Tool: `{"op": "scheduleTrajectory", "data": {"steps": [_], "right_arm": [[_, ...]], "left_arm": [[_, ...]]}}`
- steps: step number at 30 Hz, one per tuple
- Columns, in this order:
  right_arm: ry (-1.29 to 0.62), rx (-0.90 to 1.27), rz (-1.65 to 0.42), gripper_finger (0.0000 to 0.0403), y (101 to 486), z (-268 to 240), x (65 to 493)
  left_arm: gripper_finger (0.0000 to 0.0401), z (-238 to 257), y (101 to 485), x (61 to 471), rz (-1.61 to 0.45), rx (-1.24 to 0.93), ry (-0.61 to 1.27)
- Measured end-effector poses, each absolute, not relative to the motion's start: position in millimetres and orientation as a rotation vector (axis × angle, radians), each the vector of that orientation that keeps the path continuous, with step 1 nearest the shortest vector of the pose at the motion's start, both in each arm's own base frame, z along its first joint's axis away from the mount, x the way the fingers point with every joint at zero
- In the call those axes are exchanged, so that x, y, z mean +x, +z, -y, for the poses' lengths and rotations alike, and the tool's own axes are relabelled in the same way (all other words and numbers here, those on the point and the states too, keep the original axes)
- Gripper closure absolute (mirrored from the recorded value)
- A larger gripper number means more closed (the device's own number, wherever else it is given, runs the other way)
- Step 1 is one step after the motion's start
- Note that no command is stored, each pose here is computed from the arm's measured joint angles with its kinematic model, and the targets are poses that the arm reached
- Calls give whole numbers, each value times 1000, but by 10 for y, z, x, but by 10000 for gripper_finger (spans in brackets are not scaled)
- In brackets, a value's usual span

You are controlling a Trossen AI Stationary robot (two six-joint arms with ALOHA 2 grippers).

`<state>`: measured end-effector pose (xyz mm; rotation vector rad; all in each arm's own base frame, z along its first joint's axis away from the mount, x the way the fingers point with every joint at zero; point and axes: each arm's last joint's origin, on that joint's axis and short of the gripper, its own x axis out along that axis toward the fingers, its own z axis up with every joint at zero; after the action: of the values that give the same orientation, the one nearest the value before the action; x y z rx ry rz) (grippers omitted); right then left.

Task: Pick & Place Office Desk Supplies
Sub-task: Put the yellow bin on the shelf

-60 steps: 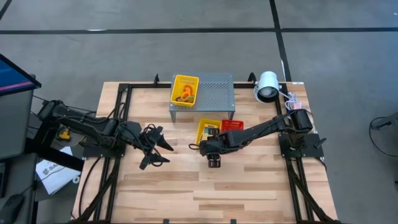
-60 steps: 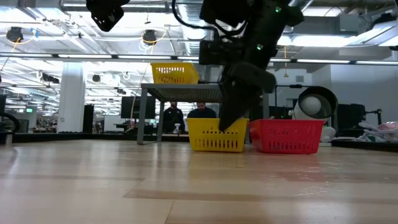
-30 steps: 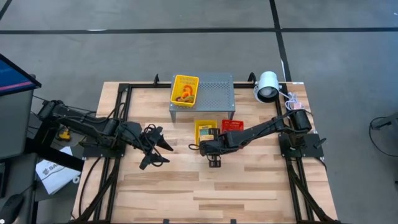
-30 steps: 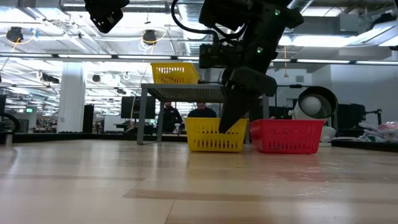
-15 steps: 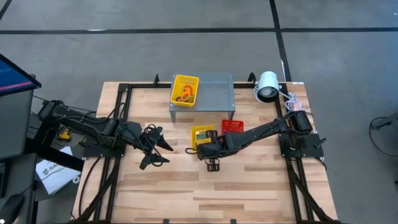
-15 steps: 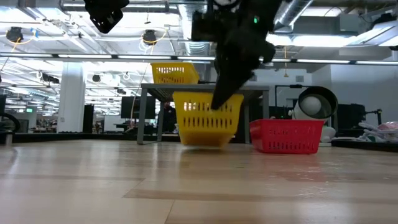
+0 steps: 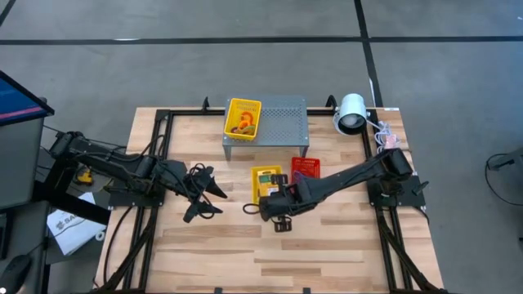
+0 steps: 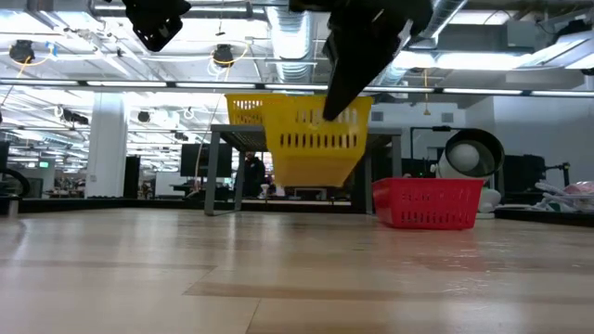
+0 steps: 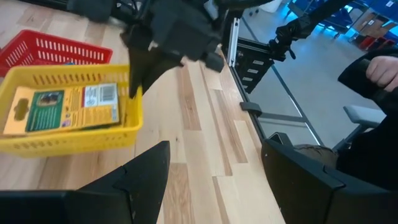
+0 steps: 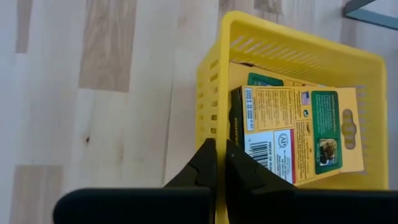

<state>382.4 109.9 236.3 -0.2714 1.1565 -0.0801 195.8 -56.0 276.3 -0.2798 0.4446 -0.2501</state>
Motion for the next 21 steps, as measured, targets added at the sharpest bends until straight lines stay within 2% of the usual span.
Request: {"op": "scheduleTrajectory", "data": {"steps": [9,21], "right_arm": [[-110,-336,-1140,403,2665,-1252,3775],[-251,-445,-1204,403,2880,-1034,3728]], "left_arm": [[151,559,2761,1957,-447,-279,-250],[151,559,2761,1957,-450,-297,-246]]}}
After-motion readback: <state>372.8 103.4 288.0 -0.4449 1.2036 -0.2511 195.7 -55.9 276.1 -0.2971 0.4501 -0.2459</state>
